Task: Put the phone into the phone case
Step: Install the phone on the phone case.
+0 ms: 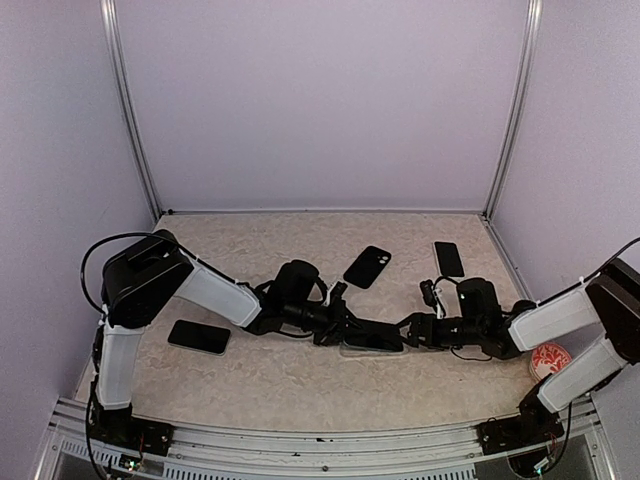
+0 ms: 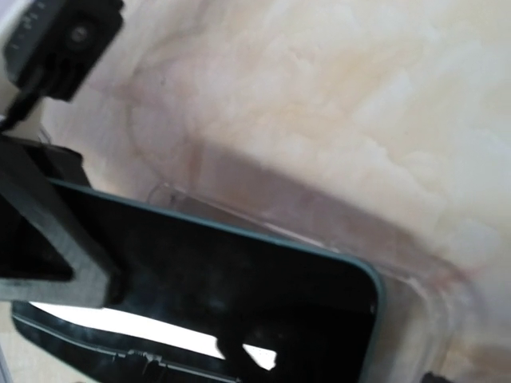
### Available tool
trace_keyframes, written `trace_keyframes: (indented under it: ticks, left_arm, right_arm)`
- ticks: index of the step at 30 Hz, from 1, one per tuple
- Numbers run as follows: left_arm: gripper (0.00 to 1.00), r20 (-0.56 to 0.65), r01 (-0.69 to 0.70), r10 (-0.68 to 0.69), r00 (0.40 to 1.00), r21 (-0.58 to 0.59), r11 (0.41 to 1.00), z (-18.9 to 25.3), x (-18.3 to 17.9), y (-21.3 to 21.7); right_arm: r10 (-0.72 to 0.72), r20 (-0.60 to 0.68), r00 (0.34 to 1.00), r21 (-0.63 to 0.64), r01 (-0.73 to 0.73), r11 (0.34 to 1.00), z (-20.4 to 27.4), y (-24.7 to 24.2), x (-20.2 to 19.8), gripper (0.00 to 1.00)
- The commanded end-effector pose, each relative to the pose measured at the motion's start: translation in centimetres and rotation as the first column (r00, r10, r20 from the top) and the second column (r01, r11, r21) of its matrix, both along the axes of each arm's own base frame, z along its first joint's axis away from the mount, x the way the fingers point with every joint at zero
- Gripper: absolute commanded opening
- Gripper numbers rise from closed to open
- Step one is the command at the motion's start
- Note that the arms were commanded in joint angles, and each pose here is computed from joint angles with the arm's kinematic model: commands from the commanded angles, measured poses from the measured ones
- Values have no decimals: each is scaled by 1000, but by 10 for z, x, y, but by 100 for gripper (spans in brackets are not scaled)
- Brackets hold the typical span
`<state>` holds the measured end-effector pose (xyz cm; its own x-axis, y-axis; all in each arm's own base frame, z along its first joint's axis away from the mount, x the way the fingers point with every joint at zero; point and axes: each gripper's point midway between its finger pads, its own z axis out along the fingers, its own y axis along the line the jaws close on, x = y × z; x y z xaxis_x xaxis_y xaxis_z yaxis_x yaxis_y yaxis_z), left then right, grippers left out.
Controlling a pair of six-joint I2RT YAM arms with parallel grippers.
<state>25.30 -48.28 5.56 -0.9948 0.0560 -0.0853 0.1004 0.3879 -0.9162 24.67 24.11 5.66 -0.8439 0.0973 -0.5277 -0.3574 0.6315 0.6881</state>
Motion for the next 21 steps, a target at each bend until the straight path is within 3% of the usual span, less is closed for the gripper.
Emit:
trace_keyframes:
  ticks: [1, 13, 21]
  left_arm:
    - [0, 18, 19, -19, 1000, -36, 999, 8, -1, -10]
    - [0, -25, 25, -26, 999, -45, 999, 0, -6, -11]
    - [0, -71, -69, 66, 995, -31, 997, -8, -4, 3]
  right_arm:
    - [8, -15, 1000, -17, -9, 1000, -10, 4, -3, 88]
    - [42, -34, 999, -11, -42, 999, -17, 19, -8, 87]
    - [22, -33, 999, -29, -23, 999, -16, 20, -7, 86]
